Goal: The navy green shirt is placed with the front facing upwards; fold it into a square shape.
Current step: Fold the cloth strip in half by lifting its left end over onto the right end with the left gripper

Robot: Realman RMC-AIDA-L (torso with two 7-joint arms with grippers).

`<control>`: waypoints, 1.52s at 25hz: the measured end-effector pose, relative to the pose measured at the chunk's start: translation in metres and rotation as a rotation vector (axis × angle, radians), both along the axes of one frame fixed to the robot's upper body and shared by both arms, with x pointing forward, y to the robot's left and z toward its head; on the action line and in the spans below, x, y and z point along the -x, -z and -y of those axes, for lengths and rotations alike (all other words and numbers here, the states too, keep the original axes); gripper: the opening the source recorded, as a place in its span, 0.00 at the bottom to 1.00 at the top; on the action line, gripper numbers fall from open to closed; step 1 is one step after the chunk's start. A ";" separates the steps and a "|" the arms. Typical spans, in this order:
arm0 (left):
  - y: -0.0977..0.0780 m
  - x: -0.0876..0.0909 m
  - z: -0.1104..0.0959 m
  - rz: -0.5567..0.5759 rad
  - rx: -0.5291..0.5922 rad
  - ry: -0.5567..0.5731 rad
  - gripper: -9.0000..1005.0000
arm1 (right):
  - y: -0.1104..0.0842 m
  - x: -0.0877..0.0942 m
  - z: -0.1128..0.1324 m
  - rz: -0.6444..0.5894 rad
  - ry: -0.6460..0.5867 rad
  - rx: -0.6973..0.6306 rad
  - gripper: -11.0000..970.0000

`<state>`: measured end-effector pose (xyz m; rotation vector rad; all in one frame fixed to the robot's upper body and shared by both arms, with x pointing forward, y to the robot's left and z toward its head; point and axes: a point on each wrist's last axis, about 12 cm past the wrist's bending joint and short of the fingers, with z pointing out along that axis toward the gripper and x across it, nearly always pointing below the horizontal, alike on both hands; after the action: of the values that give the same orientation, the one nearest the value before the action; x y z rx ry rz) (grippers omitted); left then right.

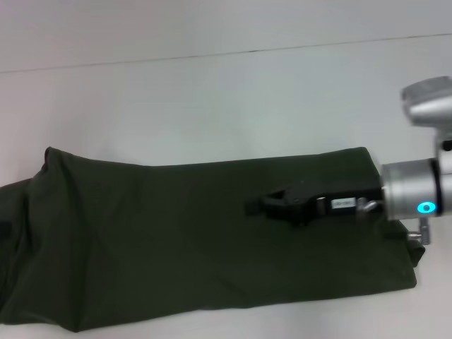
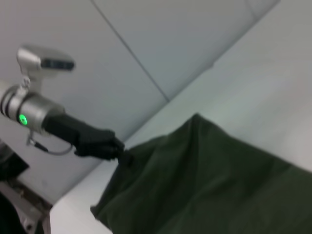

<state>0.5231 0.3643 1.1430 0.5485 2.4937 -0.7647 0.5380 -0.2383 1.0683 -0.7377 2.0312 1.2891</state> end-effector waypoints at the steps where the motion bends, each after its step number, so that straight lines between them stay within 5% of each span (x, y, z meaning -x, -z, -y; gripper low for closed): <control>1: 0.000 0.000 0.000 -0.001 0.001 0.001 0.02 | 0.001 -0.002 -0.005 -0.003 -0.010 0.011 0.24; 5: -0.001 -0.001 0.001 0.002 0.001 0.004 0.02 | 0.004 -0.011 -0.024 -0.010 -0.042 0.052 0.08; 10: -0.004 -0.004 0.004 0.007 0.005 0.012 0.02 | 0.007 -0.023 -0.047 -0.007 -0.064 0.109 0.03; 22: -0.012 -0.009 0.011 0.033 0.059 0.021 0.02 | 0.014 -0.045 -0.096 0.026 -0.077 0.250 0.03; 38: -0.023 -0.015 0.030 0.067 0.132 0.084 0.02 | 0.014 -0.053 -0.120 0.106 -0.069 0.277 0.03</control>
<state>0.5378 0.3342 1.1655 0.6241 2.3514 -0.9196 0.5912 -0.1181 1.0545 -0.9882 2.1371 0.9918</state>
